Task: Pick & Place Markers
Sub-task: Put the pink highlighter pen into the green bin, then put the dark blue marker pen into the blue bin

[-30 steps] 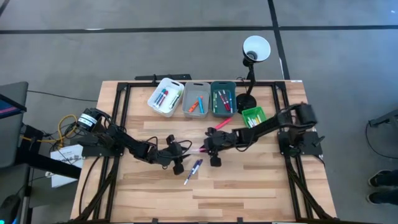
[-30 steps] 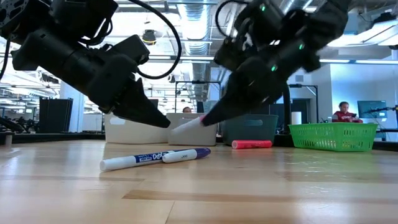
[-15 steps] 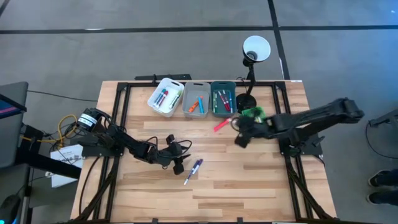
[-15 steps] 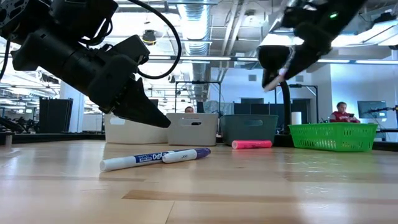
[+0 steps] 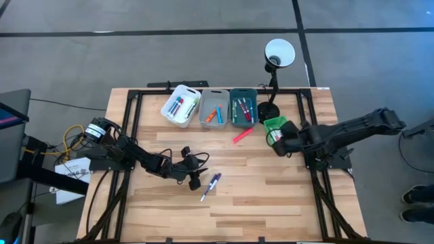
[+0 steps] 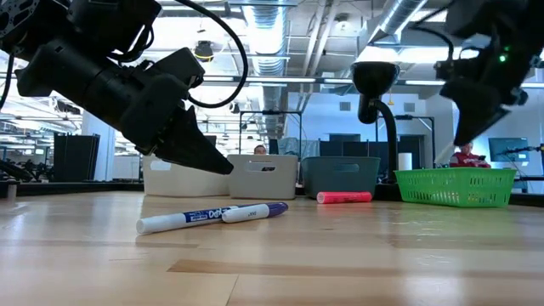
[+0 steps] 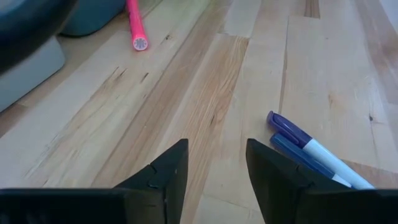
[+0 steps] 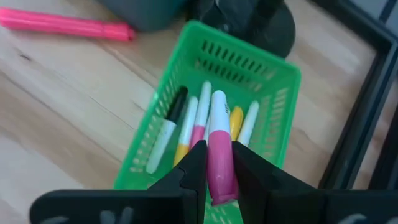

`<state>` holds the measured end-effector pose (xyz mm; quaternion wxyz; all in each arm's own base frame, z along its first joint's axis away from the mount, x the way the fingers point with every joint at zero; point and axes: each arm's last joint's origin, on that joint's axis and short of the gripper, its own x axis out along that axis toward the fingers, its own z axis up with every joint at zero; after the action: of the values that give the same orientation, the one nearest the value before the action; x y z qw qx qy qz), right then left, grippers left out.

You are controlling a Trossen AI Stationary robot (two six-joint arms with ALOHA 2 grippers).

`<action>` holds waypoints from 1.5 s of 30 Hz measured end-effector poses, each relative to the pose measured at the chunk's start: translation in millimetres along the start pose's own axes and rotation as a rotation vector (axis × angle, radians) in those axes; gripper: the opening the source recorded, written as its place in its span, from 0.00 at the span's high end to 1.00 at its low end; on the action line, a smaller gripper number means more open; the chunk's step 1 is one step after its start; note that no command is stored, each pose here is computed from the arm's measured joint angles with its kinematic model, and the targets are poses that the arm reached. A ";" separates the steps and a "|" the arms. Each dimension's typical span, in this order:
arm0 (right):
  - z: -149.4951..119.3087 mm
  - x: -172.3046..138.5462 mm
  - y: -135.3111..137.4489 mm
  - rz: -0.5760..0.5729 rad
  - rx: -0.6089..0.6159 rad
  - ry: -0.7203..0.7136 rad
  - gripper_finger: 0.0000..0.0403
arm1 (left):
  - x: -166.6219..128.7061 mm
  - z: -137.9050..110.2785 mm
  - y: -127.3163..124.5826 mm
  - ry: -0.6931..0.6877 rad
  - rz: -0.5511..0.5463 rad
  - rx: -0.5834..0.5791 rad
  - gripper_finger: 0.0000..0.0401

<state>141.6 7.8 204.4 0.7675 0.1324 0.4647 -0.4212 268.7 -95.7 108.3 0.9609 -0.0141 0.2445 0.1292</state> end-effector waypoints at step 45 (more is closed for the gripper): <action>34.2 -5.3 42.2 0.010 -0.117 -0.041 0.60 | -32.4 -8.0 -46.6 -0.015 -0.282 -0.175 0.62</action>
<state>193.5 16.0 219.1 0.7854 0.0809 0.4719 -0.3924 249.5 -149.2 115.0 0.9664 -0.1311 0.2206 0.0142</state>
